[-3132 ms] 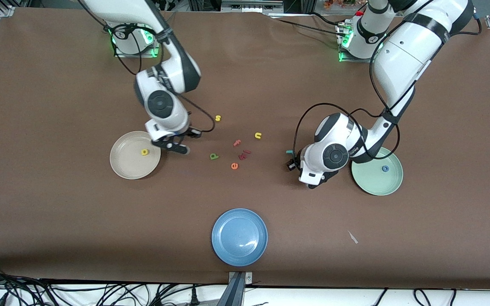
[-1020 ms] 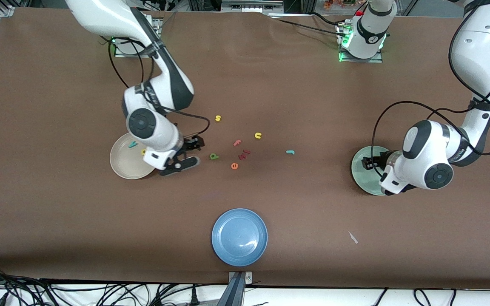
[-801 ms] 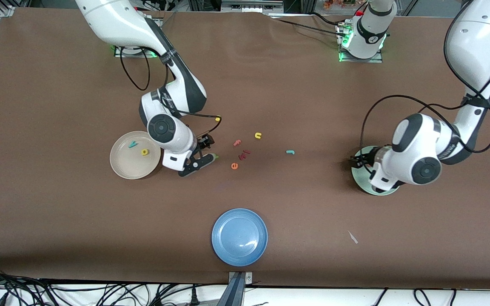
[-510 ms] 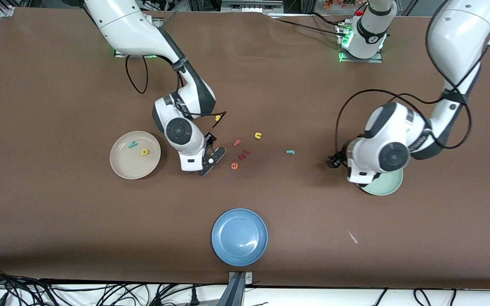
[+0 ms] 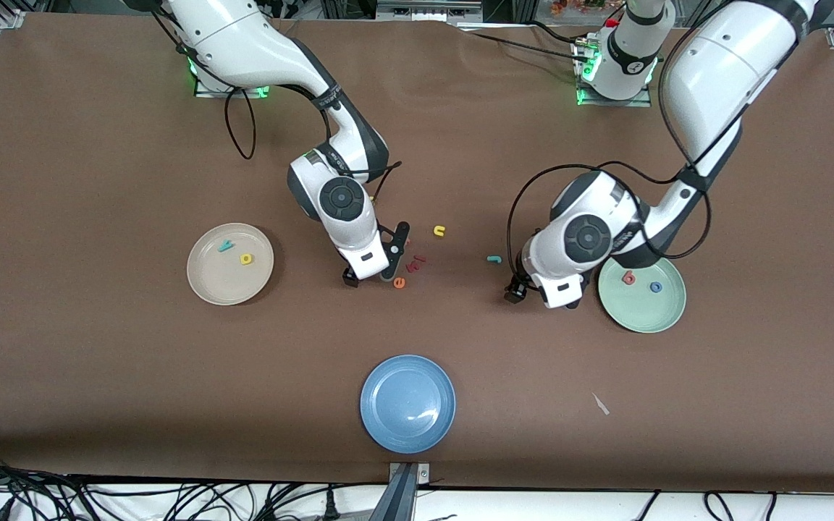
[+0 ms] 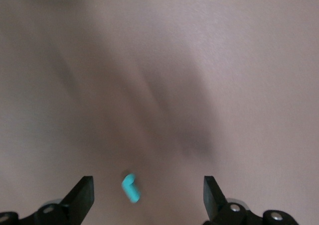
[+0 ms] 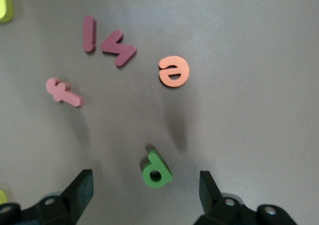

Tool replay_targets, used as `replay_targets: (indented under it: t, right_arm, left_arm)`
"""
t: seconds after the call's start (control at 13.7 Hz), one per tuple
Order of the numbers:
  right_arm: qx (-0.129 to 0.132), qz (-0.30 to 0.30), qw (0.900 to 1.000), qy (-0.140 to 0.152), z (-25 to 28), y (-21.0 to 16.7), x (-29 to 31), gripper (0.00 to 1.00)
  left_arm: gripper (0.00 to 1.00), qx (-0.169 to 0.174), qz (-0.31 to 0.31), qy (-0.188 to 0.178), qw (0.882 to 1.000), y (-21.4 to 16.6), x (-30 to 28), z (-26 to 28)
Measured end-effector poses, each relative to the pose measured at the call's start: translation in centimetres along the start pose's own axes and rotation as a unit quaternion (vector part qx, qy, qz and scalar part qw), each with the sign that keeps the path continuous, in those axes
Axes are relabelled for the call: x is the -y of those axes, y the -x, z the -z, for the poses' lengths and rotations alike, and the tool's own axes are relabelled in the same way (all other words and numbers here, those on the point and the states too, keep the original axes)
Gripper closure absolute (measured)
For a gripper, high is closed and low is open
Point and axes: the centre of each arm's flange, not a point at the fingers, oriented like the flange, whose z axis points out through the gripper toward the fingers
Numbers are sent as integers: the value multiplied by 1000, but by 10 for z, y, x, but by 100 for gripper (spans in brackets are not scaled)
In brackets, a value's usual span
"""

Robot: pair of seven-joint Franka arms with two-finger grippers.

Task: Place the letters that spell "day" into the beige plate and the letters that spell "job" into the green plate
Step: 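Grasp the cyan J with the left gripper while the right gripper grasps green p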

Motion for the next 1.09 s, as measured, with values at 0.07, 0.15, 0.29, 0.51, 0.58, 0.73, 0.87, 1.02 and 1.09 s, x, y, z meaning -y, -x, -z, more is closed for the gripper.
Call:
replay_targets:
  t: [0.07,0.15,0.29,0.51,0.58,0.73,0.87,1.02,1.09]
  right_arm:
    - [-2,27,1000,2,0,1,-3,6]
    - [-6,50,999,5,-1,4,-7,5]
    - [-9,78,997,9,-8,11,-16,6]
    - [-19,117,993,22,-27,14,-23,10]
    - [-20,126,992,22,-33,15,-23,18]
    - [-22,135,990,24,-31,13,-22,24]
    - [-24,144,989,22,-31,10,-18,24]
    - [-25,146,989,22,-30,9,-18,29]
    - [-26,146,989,22,-29,8,-17,39]
  left_arm:
    - [3,-10,19,5,1000,6,7,-13]
    - [3,-13,30,3,999,12,14,-24]
    - [3,-15,40,-9,999,24,27,-41]
    - [4,-10,54,-7,998,35,31,-48]
    - [5,-7,57,-2,998,39,31,-48]
    - [26,-3,60,4,998,44,30,-49]
    - [33,-1,62,2,998,43,30,-54]
    - [51,0,64,1,998,41,30,-58]
    - [51,1,65,2,998,40,30,-58]
